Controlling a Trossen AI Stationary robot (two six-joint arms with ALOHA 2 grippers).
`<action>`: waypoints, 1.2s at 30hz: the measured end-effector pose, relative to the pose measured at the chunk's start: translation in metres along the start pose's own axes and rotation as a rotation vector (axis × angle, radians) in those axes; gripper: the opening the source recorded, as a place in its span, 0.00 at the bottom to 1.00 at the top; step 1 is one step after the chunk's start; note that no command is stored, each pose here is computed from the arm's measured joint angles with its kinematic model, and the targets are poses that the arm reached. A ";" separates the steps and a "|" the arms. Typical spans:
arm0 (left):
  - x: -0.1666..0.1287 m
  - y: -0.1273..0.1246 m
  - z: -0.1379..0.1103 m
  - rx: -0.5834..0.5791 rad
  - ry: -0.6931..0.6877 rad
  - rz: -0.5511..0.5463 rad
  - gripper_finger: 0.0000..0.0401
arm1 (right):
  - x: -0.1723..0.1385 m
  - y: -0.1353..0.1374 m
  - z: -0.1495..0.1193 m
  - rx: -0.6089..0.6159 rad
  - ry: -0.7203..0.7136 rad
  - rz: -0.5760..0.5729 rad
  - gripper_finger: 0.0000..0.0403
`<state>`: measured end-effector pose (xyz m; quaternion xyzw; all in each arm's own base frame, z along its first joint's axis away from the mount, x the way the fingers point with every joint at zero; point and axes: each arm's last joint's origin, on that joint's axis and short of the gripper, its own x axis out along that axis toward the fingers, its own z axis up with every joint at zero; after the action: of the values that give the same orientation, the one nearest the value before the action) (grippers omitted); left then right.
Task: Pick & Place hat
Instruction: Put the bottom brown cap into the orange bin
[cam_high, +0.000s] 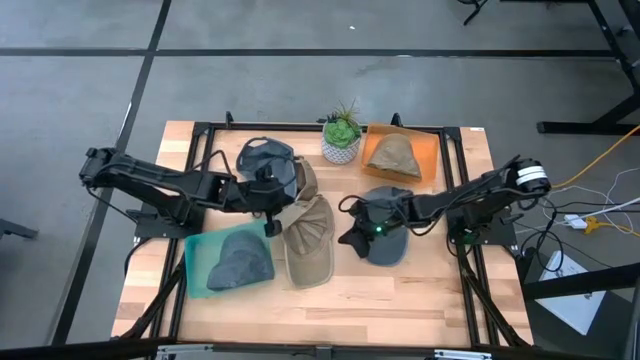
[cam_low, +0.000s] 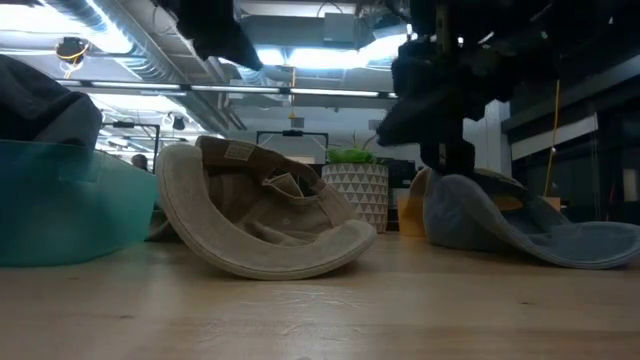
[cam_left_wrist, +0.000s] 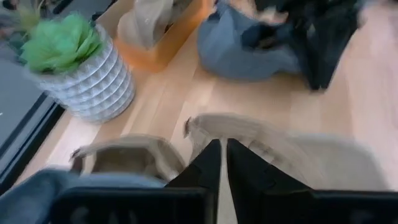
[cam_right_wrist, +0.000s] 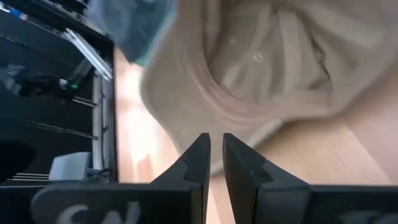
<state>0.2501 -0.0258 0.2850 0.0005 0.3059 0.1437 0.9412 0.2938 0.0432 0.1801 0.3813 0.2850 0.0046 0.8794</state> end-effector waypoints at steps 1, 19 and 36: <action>0.002 -0.001 0.000 0.002 0.004 0.001 0.05 | 0.002 -0.002 -0.002 0.005 0.017 -0.007 0.11; 0.008 -0.004 -0.004 0.034 0.045 -0.015 0.05 | 0.041 -0.027 -0.007 0.114 0.212 -0.011 0.40; 0.008 -0.005 -0.005 0.033 0.052 -0.043 0.05 | 0.080 -0.029 0.003 0.067 0.189 -0.055 0.45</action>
<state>0.2549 -0.0287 0.2760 0.0055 0.3324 0.1182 0.9357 0.3567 0.0387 0.1223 0.4002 0.3770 0.0068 0.8353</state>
